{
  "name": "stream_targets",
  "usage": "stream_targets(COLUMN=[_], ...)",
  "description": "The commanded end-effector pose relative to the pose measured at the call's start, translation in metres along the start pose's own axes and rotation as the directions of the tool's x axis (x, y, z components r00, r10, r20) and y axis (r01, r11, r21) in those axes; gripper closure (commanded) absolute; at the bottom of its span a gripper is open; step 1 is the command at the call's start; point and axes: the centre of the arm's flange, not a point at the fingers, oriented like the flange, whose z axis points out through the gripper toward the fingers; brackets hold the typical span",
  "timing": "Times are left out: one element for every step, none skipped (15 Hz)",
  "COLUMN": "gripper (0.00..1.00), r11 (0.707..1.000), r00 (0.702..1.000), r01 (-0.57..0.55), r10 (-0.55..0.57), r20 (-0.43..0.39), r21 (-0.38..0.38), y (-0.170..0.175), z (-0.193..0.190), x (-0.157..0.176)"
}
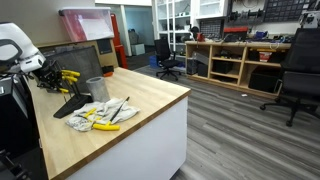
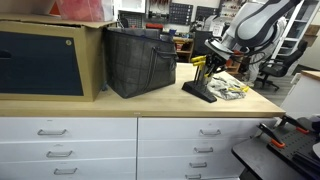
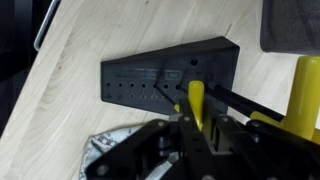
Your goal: Take the two yellow objects off of the stand
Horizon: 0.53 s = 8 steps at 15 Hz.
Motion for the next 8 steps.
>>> stream_targets(gripper=[0.96, 0.96, 0.96, 0.96, 0.96, 0.96, 0.96, 0.96], r11=[0.999, 0.999, 0.999, 0.999, 0.998, 0.997, 0.995, 0.993], r00=[1.0, 1.0, 1.0, 1.0, 0.999, 0.998, 0.995, 0.993], r01=[-0.021, -0.011, 0.003, 0.018, 0.042, 0.06, 0.083, 0.103], r10=[0.021, 0.011, -0.003, -0.019, -0.044, -0.062, -0.085, -0.106], r20=[0.012, 0.007, 0.008, 0.008, 0.029, 0.031, 0.041, 0.048], r21=[0.032, 0.038, 0.044, 0.047, 0.045, 0.049, 0.047, 0.048], y=[0.01, 0.013, 0.018, 0.02, 0.024, 0.026, 0.03, 0.035], z=[-0.046, -0.051, -0.06, -0.064, -0.07, -0.075, -0.08, -0.085], x=[-0.011, -0.013, -0.013, -0.013, -0.011, -0.009, -0.006, -0.003])
